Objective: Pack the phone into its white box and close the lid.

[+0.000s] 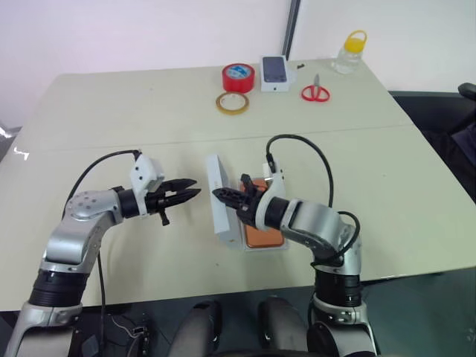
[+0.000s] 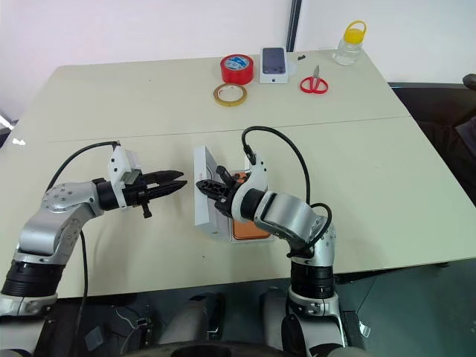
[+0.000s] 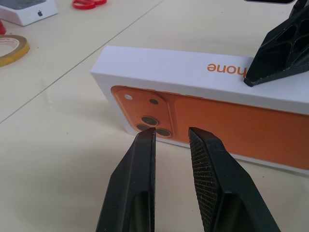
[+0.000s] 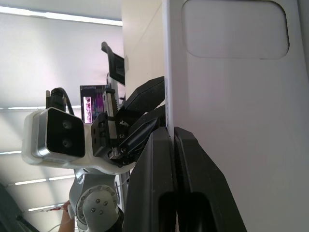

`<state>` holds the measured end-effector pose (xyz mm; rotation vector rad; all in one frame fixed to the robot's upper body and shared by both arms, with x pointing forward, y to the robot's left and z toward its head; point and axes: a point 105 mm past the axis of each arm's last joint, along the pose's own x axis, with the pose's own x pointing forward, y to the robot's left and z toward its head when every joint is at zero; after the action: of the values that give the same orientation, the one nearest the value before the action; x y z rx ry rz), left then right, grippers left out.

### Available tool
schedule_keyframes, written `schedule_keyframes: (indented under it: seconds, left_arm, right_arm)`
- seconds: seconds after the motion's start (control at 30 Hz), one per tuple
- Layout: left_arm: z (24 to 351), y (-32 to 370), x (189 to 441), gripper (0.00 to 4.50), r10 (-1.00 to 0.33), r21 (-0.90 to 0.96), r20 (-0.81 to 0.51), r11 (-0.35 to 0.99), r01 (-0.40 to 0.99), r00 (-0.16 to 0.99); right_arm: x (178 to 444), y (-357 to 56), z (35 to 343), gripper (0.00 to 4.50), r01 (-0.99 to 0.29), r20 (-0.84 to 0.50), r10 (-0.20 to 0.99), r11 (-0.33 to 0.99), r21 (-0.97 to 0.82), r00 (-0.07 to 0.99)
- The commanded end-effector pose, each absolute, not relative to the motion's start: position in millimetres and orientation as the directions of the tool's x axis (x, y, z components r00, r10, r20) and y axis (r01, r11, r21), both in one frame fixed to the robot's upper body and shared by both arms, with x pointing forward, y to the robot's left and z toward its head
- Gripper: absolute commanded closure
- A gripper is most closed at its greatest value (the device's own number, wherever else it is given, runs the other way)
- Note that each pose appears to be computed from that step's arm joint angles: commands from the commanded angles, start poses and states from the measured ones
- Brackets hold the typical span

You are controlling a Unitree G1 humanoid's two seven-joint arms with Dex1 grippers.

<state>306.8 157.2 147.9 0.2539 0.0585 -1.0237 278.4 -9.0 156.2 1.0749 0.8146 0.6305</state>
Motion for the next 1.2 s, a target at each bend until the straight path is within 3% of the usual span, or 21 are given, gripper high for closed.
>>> schedule_keyframes:
  seconds: [0.03,0.2,0.4,0.47,0.63,0.73,0.97,1.03,1.2]
  left_arm:
    - [154.5,145.3,307.4,3.38,-0.854,0.215,-0.154,0.463,0.86,0.498]
    - [147.1,119.6,308.0,3.38,-0.88,0.221,-0.157,0.411,0.885,0.448]
    - [142.6,83.7,308.2,3.38,-0.916,0.224,-0.145,0.339,0.914,0.375]
    - [138.5,72.4,304.8,3.38,-0.928,0.225,-0.159,0.298,0.928,0.337]
    - [136.0,60.8,302.9,3.38,-0.937,0.213,-0.156,0.276,0.937,0.311]
    - [139.7,60.0,302.3,3.38,-0.94,0.191,-0.128,0.289,0.938,0.316]
    - [159.3,85.9,315.3,3.38,-0.895,0.165,-0.064,0.426,0.89,0.441]
    - [160.3,102.6,323.9,3.38,-0.859,0.177,-0.091,0.484,0.857,0.504]
    - [139.4,126.7,343.8,3.38,-0.754,0.188,-0.257,0.575,0.796,0.605]
  right_arm:
    - [282.2,-18.4,171.8,2.64,-0.131,-0.21,0.782,0.347,0.929,0.587]
    - [290.4,-34.4,180.9,0.16,-0.272,-0.207,0.789,0.426,0.863,0.579]
    - [308.2,-82.4,193.6,0.16,-0.388,-0.3,0.734,0.606,0.694,0.609]
    - [317.0,-104.7,190.7,0.16,-0.419,-0.377,0.653,0.731,0.538,0.657]
    - [333.0,-143.4,178.7,0.16,-0.427,-0.482,0.467,0.882,0.199,0.741]
    - [336.8,-153.5,176.2,0.97,-0.465,-0.49,0.411,0.885,0.013,0.769]
    - [324.6,-147.2,182.6,4.45,-0.665,-0.48,0.478,0.644,-0.377,0.736]
    - [321.0,-144.3,180.4,4.45,-0.692,-0.495,0.486,0.555,-0.461,0.72]
    - [318.3,-139.7,165.6,4.45,-0.725,-0.54,0.484,0.477,-0.496,0.689]
